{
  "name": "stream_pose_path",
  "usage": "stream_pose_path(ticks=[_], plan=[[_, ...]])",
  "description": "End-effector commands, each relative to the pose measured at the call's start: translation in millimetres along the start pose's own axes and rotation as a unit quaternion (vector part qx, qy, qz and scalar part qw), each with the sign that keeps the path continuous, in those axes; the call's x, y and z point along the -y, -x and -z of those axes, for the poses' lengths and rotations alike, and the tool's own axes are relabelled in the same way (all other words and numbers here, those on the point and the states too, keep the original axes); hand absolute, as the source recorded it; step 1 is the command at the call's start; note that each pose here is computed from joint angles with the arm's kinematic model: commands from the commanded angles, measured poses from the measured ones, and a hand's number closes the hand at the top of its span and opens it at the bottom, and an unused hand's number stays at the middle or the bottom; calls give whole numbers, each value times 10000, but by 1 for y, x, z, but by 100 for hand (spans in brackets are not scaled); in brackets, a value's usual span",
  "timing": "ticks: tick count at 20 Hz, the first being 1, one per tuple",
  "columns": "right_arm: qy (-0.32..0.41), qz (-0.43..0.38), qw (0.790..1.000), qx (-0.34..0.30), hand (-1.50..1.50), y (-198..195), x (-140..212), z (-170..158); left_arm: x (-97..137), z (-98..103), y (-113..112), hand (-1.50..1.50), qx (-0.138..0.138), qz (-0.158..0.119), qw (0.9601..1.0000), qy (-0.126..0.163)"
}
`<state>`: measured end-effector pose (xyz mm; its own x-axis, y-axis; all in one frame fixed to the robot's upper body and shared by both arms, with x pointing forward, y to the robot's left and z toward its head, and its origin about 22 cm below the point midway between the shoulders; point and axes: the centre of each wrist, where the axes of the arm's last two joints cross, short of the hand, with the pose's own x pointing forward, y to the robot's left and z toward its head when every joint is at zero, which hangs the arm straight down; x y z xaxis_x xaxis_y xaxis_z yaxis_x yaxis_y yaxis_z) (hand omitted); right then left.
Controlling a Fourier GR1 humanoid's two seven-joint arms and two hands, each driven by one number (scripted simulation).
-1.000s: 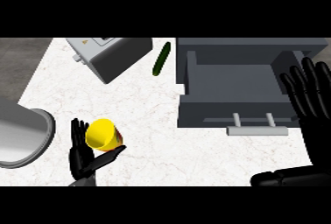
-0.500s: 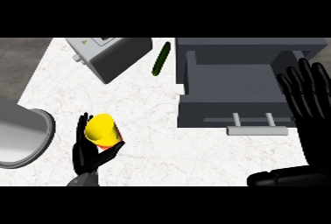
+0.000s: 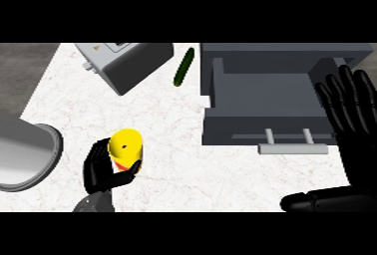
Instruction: Pick up the cup, place it into the drawer and close the drawer
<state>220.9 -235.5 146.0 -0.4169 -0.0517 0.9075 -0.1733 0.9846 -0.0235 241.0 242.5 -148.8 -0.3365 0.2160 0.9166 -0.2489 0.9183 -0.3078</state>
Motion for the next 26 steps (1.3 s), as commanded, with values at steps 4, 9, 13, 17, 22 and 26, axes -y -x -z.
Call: stream_pose_path(ticks=[4,9,13,17,22,26], plan=[[-7,2,10000,-2,-150,1,1,-1,-19,21,-8,150,-78,-138,9947,1020],[23,-52,10000,-20,-150,3,7,-3,-28,33,-21,150,331,-22,9953,910],[-19,58,9999,-106,-150,19,14,-10,-20,58,-31,150,558,-335,9909,1175],[64,-105,9999,-99,-150,-1,-5,-13,-3,81,-56,150,717,-377,9818,1717],[38,-72,9999,-128,-150,7,28,7,31,76,-83,150,633,-415,9737,2149],[89,-96,9999,-76,-150,12,24,-2,82,90,-115,150,696,-655,9690,2279]])
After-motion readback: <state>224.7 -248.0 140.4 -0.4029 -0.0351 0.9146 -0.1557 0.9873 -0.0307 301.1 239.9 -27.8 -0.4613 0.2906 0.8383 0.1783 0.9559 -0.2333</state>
